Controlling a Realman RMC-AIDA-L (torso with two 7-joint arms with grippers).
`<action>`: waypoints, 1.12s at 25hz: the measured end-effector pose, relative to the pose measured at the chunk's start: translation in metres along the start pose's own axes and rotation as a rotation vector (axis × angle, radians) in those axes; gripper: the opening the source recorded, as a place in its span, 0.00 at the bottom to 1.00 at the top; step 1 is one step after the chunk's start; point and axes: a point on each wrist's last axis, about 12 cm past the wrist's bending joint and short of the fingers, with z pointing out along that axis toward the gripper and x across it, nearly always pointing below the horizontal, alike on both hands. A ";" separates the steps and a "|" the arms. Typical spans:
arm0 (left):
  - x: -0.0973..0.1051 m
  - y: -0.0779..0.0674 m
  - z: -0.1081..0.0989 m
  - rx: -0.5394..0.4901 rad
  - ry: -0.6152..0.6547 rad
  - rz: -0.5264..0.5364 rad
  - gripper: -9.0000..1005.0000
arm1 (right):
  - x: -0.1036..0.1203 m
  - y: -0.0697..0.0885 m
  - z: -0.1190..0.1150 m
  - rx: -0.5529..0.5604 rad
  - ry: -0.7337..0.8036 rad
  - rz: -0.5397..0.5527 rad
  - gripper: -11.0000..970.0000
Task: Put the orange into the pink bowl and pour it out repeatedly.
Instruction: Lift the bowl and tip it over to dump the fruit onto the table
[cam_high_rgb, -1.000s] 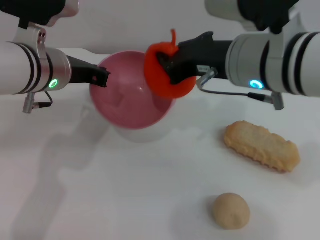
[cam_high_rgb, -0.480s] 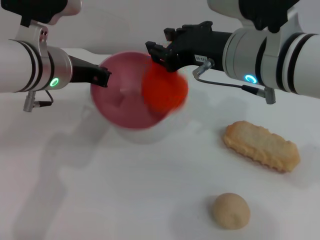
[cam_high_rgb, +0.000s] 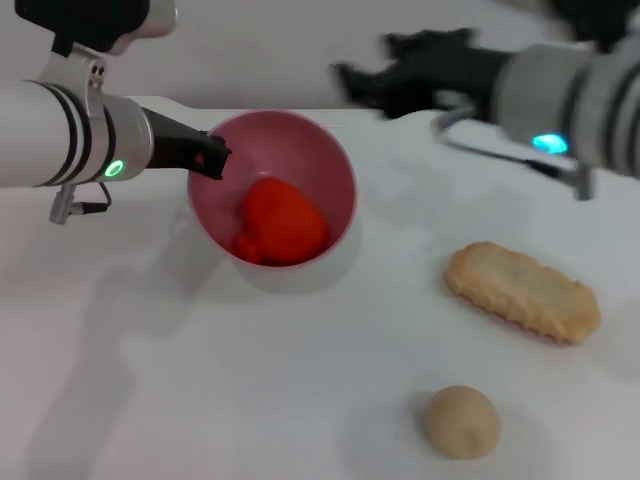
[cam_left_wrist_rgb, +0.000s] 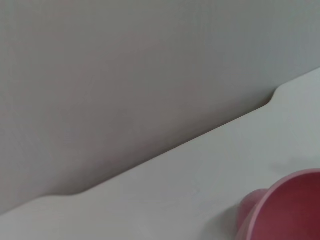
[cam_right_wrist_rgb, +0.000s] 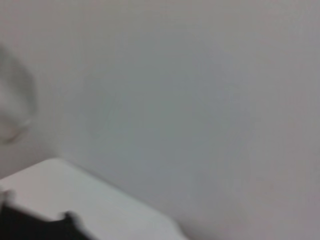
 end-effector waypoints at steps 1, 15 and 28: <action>0.000 -0.001 0.000 -0.001 -0.006 0.017 0.05 | 0.004 -0.011 -0.005 0.039 -0.006 0.041 0.62; 0.014 -0.048 0.005 -0.069 -0.238 0.561 0.05 | 0.094 -0.122 -0.074 0.419 0.062 0.456 0.62; 0.039 -0.118 -0.011 -0.230 -0.615 1.221 0.05 | 0.096 -0.121 -0.066 0.397 0.083 0.444 0.61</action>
